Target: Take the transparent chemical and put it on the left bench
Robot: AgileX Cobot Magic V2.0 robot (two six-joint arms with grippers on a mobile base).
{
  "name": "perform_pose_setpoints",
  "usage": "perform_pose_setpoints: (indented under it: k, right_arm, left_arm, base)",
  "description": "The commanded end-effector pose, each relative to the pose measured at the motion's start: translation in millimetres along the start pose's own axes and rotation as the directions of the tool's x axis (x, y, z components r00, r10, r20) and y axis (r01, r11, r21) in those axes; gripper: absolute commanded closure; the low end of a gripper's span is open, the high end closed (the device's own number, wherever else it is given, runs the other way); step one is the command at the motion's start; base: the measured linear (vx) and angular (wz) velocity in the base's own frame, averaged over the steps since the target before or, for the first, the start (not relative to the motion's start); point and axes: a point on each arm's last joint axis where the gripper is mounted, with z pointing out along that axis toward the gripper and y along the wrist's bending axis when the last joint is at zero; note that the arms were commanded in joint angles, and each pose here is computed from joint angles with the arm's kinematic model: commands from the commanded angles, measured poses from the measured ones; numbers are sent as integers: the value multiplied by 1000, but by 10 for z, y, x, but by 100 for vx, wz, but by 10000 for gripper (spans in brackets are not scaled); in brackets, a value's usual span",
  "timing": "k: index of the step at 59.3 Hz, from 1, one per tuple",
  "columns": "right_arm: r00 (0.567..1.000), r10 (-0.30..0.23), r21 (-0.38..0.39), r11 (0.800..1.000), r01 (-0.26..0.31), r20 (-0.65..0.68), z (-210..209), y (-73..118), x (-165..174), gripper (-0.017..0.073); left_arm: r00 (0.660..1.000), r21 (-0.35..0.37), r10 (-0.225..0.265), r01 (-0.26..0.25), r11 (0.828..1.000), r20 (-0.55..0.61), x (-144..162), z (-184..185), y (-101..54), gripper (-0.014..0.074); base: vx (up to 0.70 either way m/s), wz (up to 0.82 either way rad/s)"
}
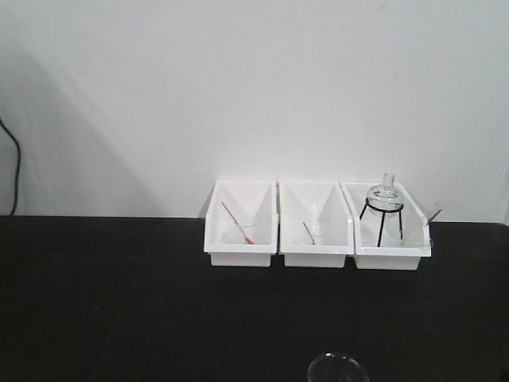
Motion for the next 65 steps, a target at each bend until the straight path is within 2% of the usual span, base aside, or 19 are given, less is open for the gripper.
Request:
perform_pose_setpoints:
  k: [1,26,58,65]
  right_arm:
    - [994,-6,14,1000,5,106,-25,-21,-167,559]
    - [994,-6,14,1000,5,106,-25,-21,-167,559]
    - [994,-7,15,1000,6,113,-26,-22,-174,559]
    - [995,11,9,1000,-12,104,-25,-18,-165,559]
  left_arm:
    - [997,-2,-9,9,1000,81,-28,-13,1,597]
    - [997,-2,-9,9,1000,81,-28,-13,1,597]
    - [997,-2,-9,9,1000,81,-28,-13,1,597]
    - [997,-2,-9,9,1000,81,-28,-13,1,597]
  base:
    - [21,-37]
    - [12,-20]
    - [1,-2]
    - [0,0]
